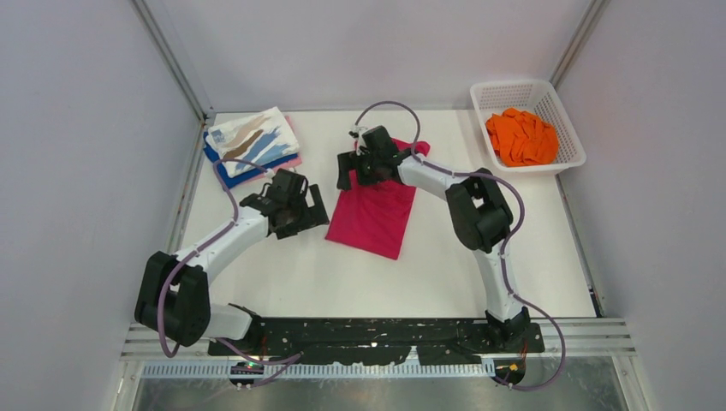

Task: Fold and stack the t-shirts
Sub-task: Fold the folded rectangular tshirt in 1/3 of the way, then grab one side of the 2/3 rectangular tshirt with both arms

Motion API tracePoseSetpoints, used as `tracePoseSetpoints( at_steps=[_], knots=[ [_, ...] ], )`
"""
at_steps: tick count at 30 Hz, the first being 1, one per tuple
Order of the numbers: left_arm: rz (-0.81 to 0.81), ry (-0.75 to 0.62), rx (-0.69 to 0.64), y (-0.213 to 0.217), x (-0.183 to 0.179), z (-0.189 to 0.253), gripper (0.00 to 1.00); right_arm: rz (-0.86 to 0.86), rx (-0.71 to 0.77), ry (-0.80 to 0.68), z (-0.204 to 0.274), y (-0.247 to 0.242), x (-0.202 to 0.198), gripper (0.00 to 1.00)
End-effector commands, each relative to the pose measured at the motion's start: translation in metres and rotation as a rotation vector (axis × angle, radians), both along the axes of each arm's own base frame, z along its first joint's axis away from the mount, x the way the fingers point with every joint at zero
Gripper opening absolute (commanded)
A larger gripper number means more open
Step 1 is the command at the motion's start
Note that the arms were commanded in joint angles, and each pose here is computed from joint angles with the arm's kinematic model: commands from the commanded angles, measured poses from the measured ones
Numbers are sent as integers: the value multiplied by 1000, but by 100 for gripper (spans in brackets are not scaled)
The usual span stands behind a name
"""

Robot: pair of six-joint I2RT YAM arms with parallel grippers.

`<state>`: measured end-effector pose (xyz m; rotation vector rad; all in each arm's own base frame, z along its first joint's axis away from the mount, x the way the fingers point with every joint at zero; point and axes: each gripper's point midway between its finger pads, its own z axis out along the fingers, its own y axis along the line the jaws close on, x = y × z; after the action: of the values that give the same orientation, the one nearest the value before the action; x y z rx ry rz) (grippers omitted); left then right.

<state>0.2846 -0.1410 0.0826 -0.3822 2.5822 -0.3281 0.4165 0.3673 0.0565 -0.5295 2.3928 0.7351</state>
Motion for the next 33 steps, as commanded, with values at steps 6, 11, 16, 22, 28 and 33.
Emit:
tracePoseSetpoints(
  at_steps=[6,11,16,22,28,33],
  knots=[
    [-33,-8,-114,-24,12,-5,97,-69,6,-213,78,-29,50,95],
    [-57,36,-157,-36,11,-19,82,-119,29,-276,99,-70,-3,95],
    [-76,82,-193,-45,9,-33,66,-221,76,-327,94,-120,-60,96],
    [-64,137,-210,-47,0,-53,53,-264,52,-341,91,-156,-94,95],
    [-42,157,-203,-49,8,-66,47,-173,85,-357,93,-152,-123,96],
    [-56,176,-221,-55,8,-70,14,-83,-28,-352,78,-148,-148,99]
  ],
)
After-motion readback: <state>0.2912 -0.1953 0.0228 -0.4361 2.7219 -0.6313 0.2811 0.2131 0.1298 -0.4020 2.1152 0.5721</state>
